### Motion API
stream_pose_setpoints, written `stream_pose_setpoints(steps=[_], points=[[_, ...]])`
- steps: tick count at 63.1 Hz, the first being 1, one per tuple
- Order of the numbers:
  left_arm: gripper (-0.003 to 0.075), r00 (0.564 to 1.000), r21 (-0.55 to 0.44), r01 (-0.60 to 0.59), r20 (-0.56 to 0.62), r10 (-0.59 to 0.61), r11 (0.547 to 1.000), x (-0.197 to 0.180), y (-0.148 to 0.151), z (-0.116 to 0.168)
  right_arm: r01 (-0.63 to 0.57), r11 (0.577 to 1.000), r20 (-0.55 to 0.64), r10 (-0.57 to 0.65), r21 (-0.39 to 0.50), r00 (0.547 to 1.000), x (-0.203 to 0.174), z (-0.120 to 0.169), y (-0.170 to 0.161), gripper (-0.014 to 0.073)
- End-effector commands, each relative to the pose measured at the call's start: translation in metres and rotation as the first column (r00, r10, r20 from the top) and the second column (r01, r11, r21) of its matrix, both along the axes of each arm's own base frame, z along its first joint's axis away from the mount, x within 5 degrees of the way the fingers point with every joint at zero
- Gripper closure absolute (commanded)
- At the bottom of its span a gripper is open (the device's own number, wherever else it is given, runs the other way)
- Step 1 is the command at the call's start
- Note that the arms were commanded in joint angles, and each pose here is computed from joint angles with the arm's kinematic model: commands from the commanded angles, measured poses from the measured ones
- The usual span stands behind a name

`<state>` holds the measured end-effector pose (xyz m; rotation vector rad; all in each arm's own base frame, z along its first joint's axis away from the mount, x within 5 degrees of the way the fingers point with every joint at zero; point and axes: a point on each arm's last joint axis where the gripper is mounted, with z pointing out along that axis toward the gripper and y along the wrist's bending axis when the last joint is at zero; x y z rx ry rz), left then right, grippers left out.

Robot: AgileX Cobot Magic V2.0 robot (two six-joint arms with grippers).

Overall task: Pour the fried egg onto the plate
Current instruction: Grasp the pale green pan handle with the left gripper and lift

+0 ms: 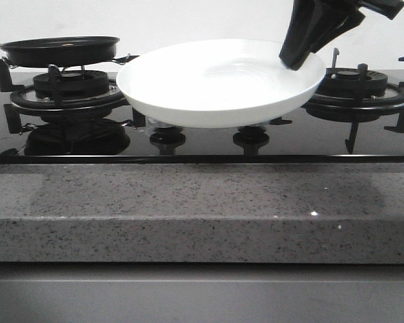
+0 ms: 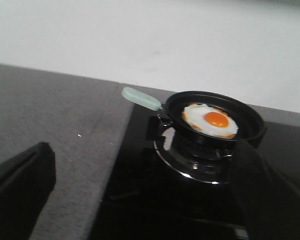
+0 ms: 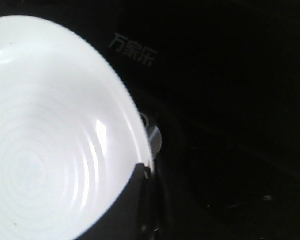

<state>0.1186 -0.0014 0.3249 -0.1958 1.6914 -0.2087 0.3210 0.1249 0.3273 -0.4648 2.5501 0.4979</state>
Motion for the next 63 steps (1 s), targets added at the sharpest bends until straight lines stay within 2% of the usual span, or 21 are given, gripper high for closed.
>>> stream_pose_setpoints(steps=[1, 6, 16, 27, 42, 50, 56, 63], points=[[0.0031, 0.999, -0.168, 0.013, 0.046, -0.005, 0.986, 0.013, -0.002, 0.026, 0.011, 0.998, 0.098, -0.017, 0.060, 0.995, -0.005, 0.025, -0.001, 0.0656], [0.0031, 1.000, -0.258, 0.026, 0.005, -0.026, 0.966, 0.031, -0.005, 0.037, 0.011, 0.998, 0.098, -0.017, 0.060, 0.995, -0.005, 0.025, -0.001, 0.0656], [0.0031, 0.989, -0.344, 0.052, -0.114, -0.097, 0.938, 0.080, -0.011, 0.055, 0.011, 0.998, 0.098, -0.017, 0.060, 0.995, -0.005, 0.025, -0.001, 0.0656], [0.0031, 0.966, -0.412, 0.040, -0.217, -0.141, 0.910, 0.140, -0.011, 0.059, 0.011, 0.998, 0.098, -0.017, 0.060, 0.995, -0.005, 0.025, -0.001, 0.0656], [0.0031, 0.920, -0.589, -0.034, -0.334, -0.205, 0.807, 0.200, 0.014, 0.046, 0.011, 0.998, 0.098, -0.017, 0.060, 0.995, -0.005, 0.025, -0.001, 0.0656], [0.0031, 0.905, -0.617, -0.061, -0.366, -0.217, 0.785, 0.218, 0.031, 0.038, 0.011, 0.998, 0.098, -0.017, 0.060, 0.995, -0.005, 0.025, -0.001, 0.0656], [0.0031, 0.899, -0.592, -0.042, -0.374, -0.228, 0.805, 0.230, 0.034, 0.034, 0.011, 0.998, 0.098, -0.017, 0.060, 0.995, -0.005, 0.025, -0.001, 0.0656], [0.0031, 0.897, -0.592, -0.040, -0.376, -0.232, 0.805, 0.244, 0.036, 0.031, 0.011, 0.998, 0.098, -0.017, 0.060, 0.995, -0.005, 0.025, -0.001, 0.0656]])
